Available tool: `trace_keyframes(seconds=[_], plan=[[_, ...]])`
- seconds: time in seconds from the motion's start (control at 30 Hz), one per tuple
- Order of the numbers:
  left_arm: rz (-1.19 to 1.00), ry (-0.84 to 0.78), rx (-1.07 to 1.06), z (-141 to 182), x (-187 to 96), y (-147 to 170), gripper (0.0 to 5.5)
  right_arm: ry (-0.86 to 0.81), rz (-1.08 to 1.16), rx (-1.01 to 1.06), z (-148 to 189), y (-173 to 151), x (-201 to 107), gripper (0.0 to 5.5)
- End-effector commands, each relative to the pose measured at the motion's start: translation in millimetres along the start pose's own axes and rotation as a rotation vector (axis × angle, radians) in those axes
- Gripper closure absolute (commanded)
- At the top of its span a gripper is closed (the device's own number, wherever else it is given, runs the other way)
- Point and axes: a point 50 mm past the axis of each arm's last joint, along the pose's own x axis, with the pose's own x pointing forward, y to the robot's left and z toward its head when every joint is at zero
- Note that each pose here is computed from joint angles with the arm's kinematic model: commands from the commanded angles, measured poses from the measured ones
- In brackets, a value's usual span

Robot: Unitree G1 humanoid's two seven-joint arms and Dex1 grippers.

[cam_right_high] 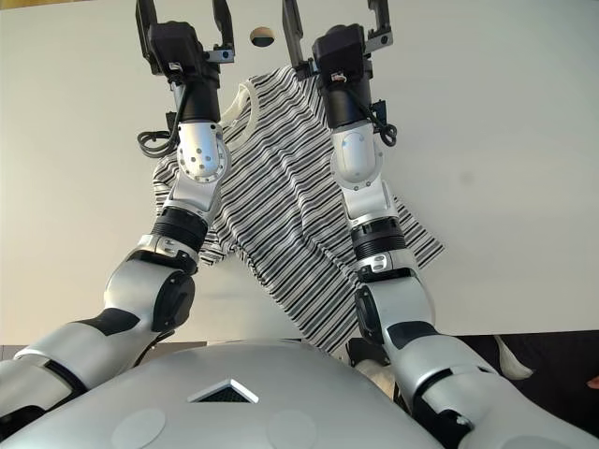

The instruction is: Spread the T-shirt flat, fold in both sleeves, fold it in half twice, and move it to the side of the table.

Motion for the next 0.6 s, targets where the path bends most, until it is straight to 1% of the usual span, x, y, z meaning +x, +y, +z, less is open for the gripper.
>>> trace_keyframes(seconds=[0.03,0.23,0.33,0.47,0.53,0.6], plan=[[-0.005,-0.028,-0.009,5.2,7.1,-1.4,1.32,-0.016,-0.019,-0.008,1.3,-6.3,6.7,1.45],[0.015,-0.019,-0.021,3.7,5.4,3.2,1.32,-0.004,-0.016,-0.002,0.9,-7.1,2.0,1.45],[0.033,0.002,-0.016,-0.6,3.7,9.5,1.32,0.028,-0.012,0.0,-4.6,-6.9,2.0,1.45],[0.019,-0.008,-0.027,1.7,-1.0,6.8,1.32,0.012,0.0,-0.011,-1.7,-2.4,-0.7,1.45],[0.012,0.023,-0.039,-0.8,-3.5,0.8,1.32,0.045,0.058,-0.014,-5.7,5.6,-6.7,1.45],[-0.013,0.009,-0.041,1.3,-5.6,-5.1,1.32,0.059,0.068,-0.022,-6.8,5.9,-12.1,1.45]])
